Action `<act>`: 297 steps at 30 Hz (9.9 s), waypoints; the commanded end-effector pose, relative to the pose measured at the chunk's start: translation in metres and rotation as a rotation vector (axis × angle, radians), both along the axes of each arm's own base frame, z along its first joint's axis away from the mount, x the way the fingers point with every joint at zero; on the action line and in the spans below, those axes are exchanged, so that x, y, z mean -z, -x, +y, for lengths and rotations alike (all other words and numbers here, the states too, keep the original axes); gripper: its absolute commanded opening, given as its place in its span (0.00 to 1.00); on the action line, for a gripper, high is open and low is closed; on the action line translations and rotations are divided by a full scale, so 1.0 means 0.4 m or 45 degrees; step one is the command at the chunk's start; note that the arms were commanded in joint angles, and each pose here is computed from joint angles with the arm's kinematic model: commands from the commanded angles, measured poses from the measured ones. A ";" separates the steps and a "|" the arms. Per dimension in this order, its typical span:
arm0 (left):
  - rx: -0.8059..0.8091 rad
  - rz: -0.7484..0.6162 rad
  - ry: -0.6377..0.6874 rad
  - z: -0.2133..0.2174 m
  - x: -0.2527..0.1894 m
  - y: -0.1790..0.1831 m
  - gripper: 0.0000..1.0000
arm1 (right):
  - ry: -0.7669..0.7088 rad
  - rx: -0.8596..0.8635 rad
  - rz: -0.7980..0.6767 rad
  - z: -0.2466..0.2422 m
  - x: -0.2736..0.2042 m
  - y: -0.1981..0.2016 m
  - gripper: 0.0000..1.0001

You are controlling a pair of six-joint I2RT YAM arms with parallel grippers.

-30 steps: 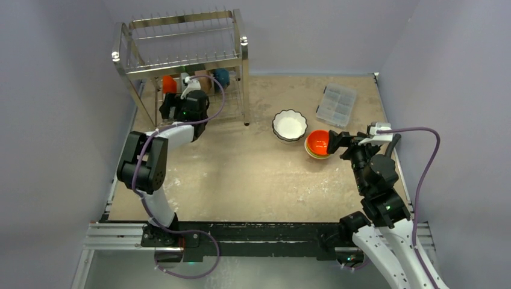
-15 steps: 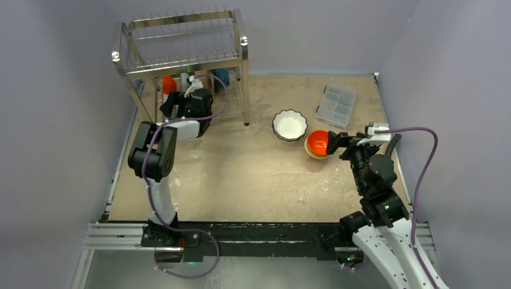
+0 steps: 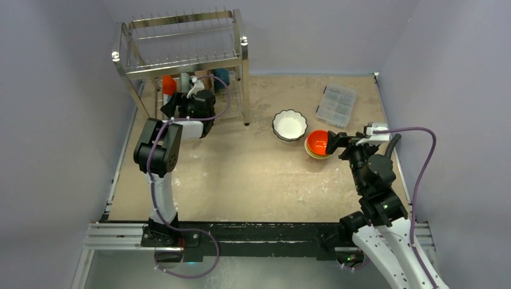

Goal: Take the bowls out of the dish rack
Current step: Pick up the bowl from the dish rack, then place the bowl at the center of the board.

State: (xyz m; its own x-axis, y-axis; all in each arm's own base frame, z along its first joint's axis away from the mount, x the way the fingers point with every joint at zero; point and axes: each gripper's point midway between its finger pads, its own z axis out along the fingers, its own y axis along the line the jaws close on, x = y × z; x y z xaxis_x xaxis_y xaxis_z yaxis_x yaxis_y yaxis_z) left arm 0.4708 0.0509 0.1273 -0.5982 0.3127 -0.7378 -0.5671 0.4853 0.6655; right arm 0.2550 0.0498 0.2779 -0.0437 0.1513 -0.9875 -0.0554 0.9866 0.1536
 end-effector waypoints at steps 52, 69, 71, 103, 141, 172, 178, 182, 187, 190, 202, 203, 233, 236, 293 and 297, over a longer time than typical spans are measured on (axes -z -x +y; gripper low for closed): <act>0.046 -0.127 0.109 -0.001 -0.028 -0.043 0.80 | 0.013 -0.029 -0.062 0.010 -0.019 -0.003 0.98; 0.162 -0.182 0.218 -0.023 -0.066 -0.042 0.55 | 0.014 -0.032 -0.066 0.010 -0.020 -0.002 0.99; 0.175 -0.192 0.230 -0.026 -0.073 -0.041 0.52 | 0.015 -0.032 -0.063 0.011 -0.018 -0.003 0.99; 0.434 -0.177 0.188 -0.209 -0.214 0.080 0.00 | -0.038 -0.076 -0.140 0.017 -0.062 0.025 0.99; 1.113 -0.016 -0.139 -0.618 -0.116 0.551 0.00 | -0.074 -0.552 0.382 0.233 -0.019 -0.022 0.99; 1.501 -0.156 -0.510 -0.761 -0.096 0.650 0.00 | -0.078 -0.937 0.813 0.437 0.142 -0.061 0.99; 1.557 -0.139 -0.589 -0.793 -0.088 0.668 0.00 | 0.000 -1.031 0.942 0.521 0.207 -0.050 0.99; 1.568 -0.132 -0.616 -0.805 -0.085 0.672 0.00 | 0.048 -1.074 1.012 0.551 0.242 -0.051 0.99; 1.579 -0.131 -0.644 -0.817 -0.090 0.677 0.00 | 0.087 -1.155 1.096 0.582 0.283 -0.040 0.98; 1.581 -0.128 -0.664 -0.822 -0.094 0.679 0.00 | 0.108 -1.196 1.149 0.596 0.312 -0.029 0.97; 1.608 -0.108 -0.735 -0.847 -0.087 0.695 0.00 | 0.130 -1.349 1.275 0.645 0.378 0.018 0.90; 1.609 -0.105 -0.743 -0.848 -0.085 0.696 0.00 | 0.134 -1.366 1.286 0.651 0.382 0.024 0.89; 1.587 -0.064 -0.750 -0.846 -0.059 0.701 0.00 | 0.267 -1.278 1.263 0.654 0.371 0.001 0.00; 1.584 -0.065 -0.741 -0.846 -0.058 0.701 0.25 | 0.269 -1.222 1.205 0.652 0.350 -0.023 0.00; 1.263 -0.181 0.487 -0.608 -0.153 0.483 0.86 | -0.201 -0.325 0.722 0.272 0.285 -0.064 0.00; 1.160 -0.184 0.637 -0.553 -0.127 0.459 0.86 | -0.231 -0.325 0.717 0.270 0.314 -0.052 0.00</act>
State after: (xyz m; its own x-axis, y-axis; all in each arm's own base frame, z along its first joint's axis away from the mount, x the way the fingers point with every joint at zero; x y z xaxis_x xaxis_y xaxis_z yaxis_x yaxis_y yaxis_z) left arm 0.2825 -0.1783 0.1834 -0.1025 0.4038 -0.9091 0.0968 0.9136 0.3949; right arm 0.2631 0.1449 0.1273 -0.6904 0.1348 -0.7107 -0.1198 0.9476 0.2960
